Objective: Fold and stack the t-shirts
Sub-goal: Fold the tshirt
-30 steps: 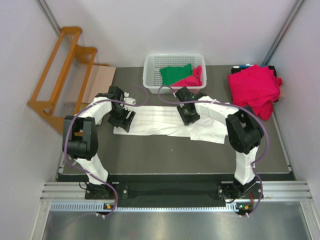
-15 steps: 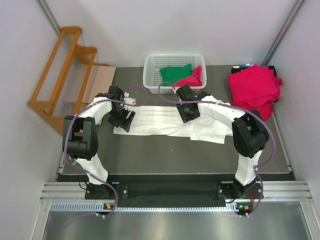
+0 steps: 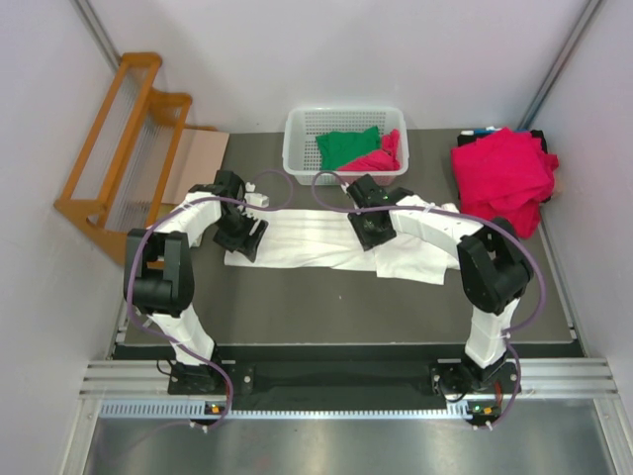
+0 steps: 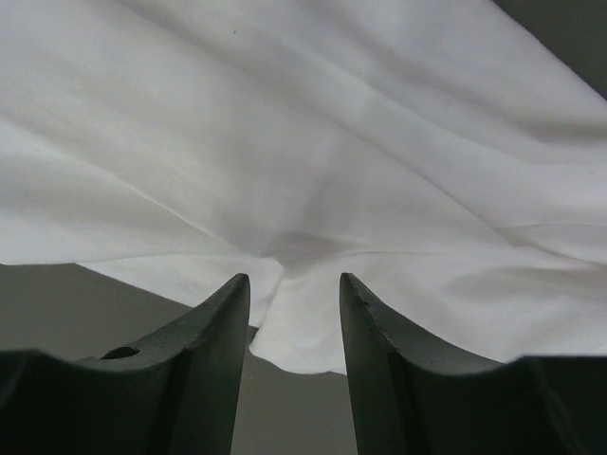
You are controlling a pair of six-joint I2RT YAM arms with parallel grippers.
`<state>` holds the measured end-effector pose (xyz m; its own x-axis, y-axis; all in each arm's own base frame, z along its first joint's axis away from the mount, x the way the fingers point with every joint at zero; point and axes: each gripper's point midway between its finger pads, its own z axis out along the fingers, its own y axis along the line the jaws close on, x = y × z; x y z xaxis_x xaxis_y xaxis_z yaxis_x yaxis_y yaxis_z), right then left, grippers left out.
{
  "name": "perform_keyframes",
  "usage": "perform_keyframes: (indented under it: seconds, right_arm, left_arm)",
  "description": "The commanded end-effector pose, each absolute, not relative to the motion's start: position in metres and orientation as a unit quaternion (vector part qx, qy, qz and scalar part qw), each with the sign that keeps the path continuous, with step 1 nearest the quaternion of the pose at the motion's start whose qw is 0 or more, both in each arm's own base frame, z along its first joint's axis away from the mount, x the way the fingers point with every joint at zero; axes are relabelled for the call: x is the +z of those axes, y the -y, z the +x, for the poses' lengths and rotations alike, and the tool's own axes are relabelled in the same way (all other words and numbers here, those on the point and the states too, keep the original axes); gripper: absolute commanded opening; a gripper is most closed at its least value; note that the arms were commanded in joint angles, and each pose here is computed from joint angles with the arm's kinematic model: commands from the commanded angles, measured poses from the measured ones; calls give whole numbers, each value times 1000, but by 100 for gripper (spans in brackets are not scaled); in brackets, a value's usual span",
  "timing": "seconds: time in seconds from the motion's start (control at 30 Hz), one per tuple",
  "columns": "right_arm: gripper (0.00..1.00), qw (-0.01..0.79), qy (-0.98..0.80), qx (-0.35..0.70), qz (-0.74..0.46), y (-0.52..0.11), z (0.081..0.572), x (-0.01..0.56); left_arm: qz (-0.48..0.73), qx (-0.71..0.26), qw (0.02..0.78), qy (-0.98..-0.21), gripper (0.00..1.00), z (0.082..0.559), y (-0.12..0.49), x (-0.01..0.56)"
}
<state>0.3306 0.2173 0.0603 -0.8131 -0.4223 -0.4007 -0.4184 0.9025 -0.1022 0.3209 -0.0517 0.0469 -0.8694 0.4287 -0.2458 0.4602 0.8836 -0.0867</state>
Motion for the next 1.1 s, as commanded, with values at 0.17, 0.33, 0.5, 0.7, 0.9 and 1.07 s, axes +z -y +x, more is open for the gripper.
perform_keyframes:
  seconds: [0.17, 0.33, 0.5, 0.7, 0.9, 1.07]
  right_arm:
    - [43, 221, -948, -2, -228, -228, 339, 61]
    - [43, 219, -949, -10, -226, -220, 334, 56]
    - [43, 218, -950, -24, -222, -216, 336, 50]
    - [41, 218, -950, -38, -221, -216, 346, 44]
    - [29, 221, -950, -38, -218, -216, 351, 43]
    - [18, 228, -948, -39, -217, -217, 358, 51]
  left_arm:
    - [236, -72, 125, -961, 73, 324, 51, 53]
    - [236, -74, 123, -961, 73, 324, 52, 51]
    - [234, -77, 125, -961, 73, 324, 52, 53]
    - [236, -70, 126, -961, 73, 323, 49, 55]
    - [235, -72, 122, -962, 73, 320, 47, 52]
    - [234, -75, 120, -962, 73, 319, 48, 50]
